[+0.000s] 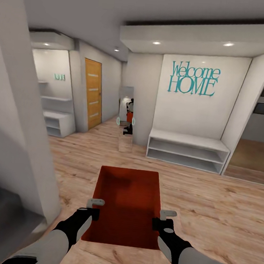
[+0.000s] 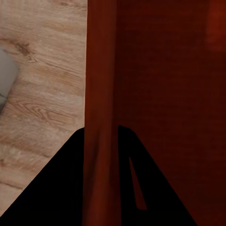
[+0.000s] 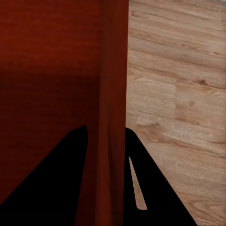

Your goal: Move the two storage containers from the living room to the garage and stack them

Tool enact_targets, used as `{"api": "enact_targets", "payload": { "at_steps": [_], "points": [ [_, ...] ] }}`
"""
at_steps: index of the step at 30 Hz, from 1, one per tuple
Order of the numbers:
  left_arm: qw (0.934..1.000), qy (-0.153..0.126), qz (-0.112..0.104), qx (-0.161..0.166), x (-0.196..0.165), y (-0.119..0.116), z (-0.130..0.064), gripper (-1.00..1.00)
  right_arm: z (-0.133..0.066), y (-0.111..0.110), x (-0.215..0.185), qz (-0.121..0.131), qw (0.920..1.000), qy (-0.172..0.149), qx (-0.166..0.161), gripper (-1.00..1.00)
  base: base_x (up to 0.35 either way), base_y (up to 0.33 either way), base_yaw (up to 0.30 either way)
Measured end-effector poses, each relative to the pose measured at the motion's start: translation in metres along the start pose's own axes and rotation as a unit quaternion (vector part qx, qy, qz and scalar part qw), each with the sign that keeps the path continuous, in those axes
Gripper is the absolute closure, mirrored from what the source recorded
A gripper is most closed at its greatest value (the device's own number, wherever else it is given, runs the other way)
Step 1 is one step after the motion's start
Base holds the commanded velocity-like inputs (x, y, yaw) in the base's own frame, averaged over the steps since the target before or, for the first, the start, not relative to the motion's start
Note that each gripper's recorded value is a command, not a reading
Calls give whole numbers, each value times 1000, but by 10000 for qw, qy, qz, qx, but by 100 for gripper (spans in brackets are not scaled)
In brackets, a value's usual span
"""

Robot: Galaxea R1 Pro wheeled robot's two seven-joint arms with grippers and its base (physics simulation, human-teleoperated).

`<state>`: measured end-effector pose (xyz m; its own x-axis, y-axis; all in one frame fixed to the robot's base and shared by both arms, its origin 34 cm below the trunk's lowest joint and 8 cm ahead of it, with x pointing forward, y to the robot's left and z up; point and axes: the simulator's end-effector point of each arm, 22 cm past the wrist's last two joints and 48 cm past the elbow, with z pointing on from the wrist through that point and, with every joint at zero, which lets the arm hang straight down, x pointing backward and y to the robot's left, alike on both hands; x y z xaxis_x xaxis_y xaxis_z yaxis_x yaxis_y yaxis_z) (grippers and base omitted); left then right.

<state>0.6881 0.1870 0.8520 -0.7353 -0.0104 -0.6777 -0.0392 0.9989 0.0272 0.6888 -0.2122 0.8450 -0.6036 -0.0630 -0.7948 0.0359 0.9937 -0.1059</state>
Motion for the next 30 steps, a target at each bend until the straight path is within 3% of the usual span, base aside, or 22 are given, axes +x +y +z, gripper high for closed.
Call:
{"api": "enact_targets", "payload": {
  "at_steps": [30],
  "points": [
    [10000, -3, 0, 0, 0, 0, 0, 100, 0, 0, 0, 0, 10000, -3, 1, 100, 323, 0, 0]
  ]
}}
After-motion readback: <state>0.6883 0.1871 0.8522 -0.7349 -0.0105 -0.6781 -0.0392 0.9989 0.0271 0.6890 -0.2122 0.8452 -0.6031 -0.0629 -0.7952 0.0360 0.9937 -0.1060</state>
